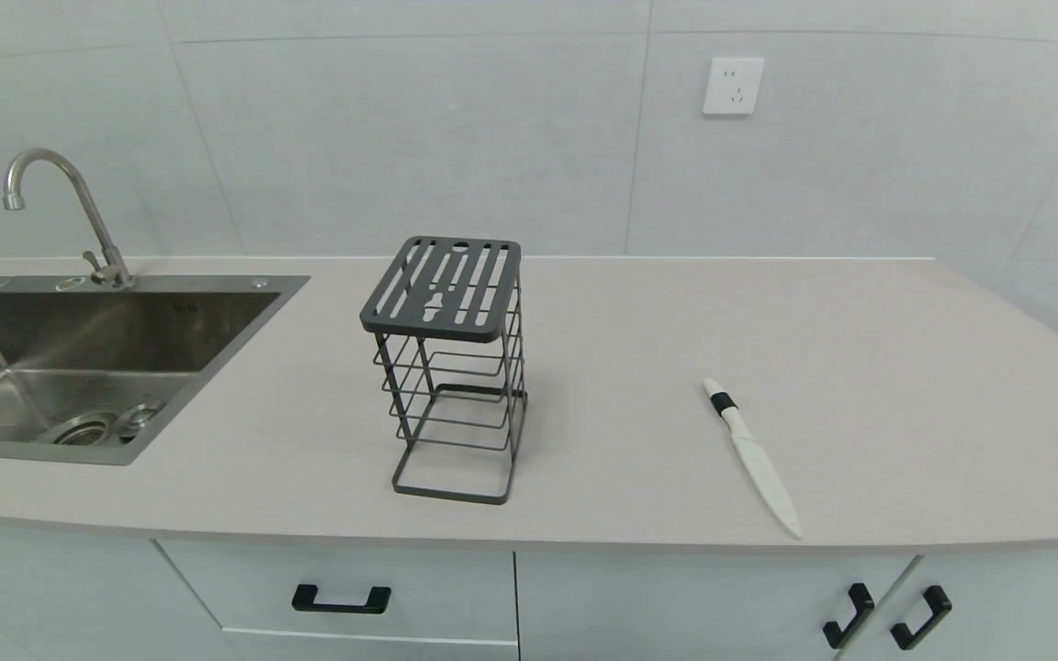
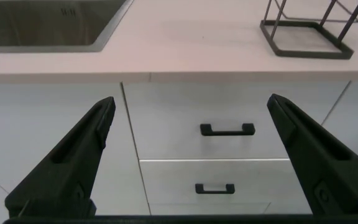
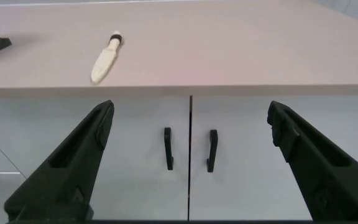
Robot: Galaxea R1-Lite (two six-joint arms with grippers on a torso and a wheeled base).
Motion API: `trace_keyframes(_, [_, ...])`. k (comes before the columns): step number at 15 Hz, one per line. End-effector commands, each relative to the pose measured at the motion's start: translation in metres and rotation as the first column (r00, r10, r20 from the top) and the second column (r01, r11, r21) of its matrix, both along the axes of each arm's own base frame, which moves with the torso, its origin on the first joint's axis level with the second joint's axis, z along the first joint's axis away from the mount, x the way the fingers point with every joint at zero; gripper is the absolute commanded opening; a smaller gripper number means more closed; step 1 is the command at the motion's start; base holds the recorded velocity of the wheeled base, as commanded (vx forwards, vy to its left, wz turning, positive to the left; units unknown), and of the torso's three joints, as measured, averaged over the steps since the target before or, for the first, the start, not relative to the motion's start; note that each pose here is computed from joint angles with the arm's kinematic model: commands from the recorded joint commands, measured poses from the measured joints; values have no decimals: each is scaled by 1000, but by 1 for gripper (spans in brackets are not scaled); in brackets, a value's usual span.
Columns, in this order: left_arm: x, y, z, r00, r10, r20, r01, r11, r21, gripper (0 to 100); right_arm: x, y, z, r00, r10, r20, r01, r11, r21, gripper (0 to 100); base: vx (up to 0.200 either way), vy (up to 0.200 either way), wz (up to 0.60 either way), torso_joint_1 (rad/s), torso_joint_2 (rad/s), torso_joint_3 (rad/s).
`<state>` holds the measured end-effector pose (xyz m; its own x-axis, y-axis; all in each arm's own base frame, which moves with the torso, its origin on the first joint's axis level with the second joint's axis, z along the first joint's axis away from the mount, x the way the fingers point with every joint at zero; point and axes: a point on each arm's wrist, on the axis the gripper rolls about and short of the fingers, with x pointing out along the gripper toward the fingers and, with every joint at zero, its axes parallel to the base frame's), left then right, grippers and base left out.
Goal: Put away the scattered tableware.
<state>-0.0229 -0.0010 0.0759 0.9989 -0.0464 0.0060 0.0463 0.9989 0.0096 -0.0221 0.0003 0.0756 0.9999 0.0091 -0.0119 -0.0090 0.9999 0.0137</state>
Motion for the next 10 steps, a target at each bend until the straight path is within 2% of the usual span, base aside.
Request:
trace_keyframes(1, [0,0,0,1000,0,-1,0,1000,0,100,0,0,0,1000,0,0,0,1000,0,100,0,0,0,242,-535,-281])
trace_keyframes(8, [0,0,0,1000,0,-1,0,1000,0,100,0,0,0,1000,2,0,-2,1000,0,100,0,0,0,267,-562,-299])
trace_keyframes(10, [0,0,0,1000,2,-1,-2,1000,4,100,0,0,0,1000,2,0,-2,1000,0,100,0,-200,0,247,-535,-266])
